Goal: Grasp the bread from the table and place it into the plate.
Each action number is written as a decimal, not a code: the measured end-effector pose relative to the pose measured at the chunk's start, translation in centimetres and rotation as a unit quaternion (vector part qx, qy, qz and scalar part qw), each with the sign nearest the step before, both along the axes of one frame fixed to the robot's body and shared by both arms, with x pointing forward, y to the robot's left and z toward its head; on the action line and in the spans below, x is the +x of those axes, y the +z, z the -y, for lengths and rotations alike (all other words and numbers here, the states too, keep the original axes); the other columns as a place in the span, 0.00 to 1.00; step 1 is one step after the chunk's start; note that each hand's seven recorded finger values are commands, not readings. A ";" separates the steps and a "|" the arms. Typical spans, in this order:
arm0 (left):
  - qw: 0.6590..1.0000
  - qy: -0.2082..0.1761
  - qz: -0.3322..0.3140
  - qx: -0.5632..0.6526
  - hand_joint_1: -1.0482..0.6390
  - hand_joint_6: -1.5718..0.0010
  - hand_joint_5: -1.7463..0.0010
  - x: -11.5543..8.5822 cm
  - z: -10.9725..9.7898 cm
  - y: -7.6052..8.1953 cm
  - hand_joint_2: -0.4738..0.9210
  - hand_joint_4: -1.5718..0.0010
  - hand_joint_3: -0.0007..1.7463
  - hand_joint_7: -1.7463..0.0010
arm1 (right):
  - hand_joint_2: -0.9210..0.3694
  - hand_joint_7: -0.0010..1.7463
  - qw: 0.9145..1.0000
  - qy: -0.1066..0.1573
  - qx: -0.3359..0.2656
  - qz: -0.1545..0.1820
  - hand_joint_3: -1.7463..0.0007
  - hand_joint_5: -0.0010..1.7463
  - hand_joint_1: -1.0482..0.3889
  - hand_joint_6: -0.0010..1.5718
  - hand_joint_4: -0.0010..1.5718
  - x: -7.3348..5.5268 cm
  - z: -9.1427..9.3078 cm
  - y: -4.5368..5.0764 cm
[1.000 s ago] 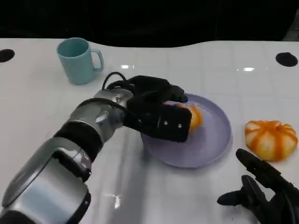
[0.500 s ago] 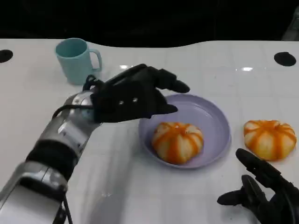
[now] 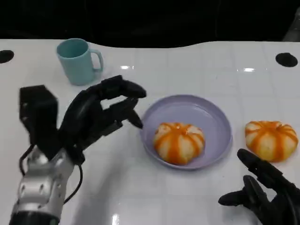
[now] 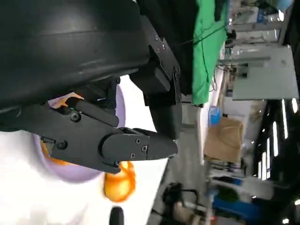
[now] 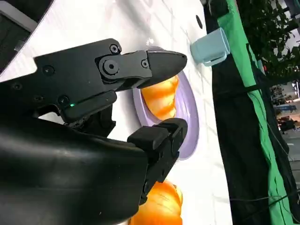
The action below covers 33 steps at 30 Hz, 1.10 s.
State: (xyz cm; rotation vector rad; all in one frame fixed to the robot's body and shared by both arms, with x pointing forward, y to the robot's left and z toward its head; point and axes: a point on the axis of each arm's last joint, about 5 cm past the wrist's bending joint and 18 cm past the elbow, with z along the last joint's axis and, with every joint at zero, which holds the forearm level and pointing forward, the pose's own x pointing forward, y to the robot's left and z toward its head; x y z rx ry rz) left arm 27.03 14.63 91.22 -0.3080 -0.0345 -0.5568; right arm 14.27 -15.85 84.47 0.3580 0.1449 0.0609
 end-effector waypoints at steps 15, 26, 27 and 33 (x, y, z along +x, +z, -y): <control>0.973 0.051 -0.154 -0.163 0.31 0.73 0.00 -7.1 -0.8 -1.3 1.00 0.58 0.32 0.03 | 0.00 0.01 1.000 0.001 -0.003 0.003 0.83 0.54 0.21 0.75 0.54 -0.1 0.1 0.36; 0.967 0.077 -0.202 -0.137 0.33 0.75 0.00 -10.0 -1.3 -3.4 1.00 0.62 0.31 0.01 | 0.00 0.01 1.000 -0.001 -0.007 0.000 0.83 0.54 0.20 0.74 0.54 -0.2 0.1 0.33; 0.966 0.079 -0.206 -0.134 0.33 0.74 0.00 -10.2 -1.5 -3.6 1.00 0.61 0.31 0.00 | 0.00 0.01 1.000 0.000 -0.008 0.001 0.83 0.54 0.20 0.74 0.54 -0.2 0.1 0.34; 0.969 0.078 -0.200 -0.124 0.33 0.73 0.00 -10.2 -1.4 -3.6 1.00 0.60 0.30 0.00 | 0.00 0.01 1.000 0.000 -0.008 0.000 0.83 0.54 0.20 0.75 0.54 -0.3 0.1 0.32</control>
